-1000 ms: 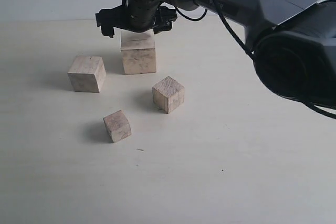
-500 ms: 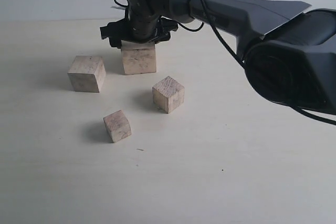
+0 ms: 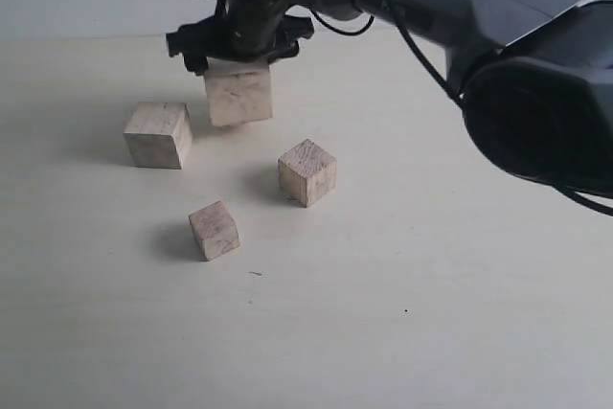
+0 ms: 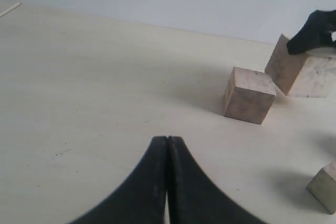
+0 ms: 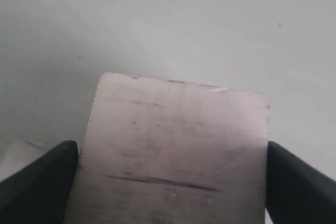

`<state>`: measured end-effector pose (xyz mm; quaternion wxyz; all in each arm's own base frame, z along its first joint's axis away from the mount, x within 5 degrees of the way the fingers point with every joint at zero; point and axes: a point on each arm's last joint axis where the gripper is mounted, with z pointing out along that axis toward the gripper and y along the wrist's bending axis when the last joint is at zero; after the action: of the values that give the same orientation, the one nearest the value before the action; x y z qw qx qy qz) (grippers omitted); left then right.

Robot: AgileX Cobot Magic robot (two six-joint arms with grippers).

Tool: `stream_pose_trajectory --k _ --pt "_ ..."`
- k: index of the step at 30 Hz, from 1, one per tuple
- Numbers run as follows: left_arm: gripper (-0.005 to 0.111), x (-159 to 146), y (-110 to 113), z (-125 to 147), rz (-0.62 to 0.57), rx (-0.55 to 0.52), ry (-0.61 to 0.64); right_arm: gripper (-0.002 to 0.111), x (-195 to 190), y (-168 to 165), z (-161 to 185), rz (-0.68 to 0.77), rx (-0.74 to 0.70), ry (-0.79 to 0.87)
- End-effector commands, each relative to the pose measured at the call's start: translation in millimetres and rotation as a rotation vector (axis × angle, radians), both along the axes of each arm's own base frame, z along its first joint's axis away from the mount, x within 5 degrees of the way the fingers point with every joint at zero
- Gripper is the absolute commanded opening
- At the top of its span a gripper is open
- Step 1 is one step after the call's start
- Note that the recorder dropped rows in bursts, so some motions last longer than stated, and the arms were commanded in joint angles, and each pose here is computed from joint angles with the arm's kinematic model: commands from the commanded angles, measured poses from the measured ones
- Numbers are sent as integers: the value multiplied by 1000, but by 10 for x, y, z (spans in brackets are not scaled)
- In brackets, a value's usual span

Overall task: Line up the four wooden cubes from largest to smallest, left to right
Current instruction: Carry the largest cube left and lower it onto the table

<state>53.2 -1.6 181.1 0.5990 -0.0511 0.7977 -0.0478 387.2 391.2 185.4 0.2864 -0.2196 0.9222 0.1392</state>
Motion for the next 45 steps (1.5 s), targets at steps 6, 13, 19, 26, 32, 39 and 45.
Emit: stream_pose_trajectory --k 6,13,19,26,32,39,45 --pt "0 -2 0 -4 1 -2 -9 0 -391 333 754 337 342 -62" --pt "0 -2 0 -4 1 -2 -9 0 -848 706 660 557 349 -74" --pt "0 -2 0 -4 1 -2 -9 0 -1052 898 400 600 328 -24" --pt "0 -2 0 -4 1 -2 -9 0 -1026 982 89 568 335 5" --pt "0 -2 0 -4 1 -2 -9 0 -972 999 -71 509 329 10" --pt "0 -2 0 -4 1 -2 -9 0 -775 812 -213 237 146 16" --pt "0 -2 0 -4 1 -2 -9 0 -745 687 -250 127 40 61"
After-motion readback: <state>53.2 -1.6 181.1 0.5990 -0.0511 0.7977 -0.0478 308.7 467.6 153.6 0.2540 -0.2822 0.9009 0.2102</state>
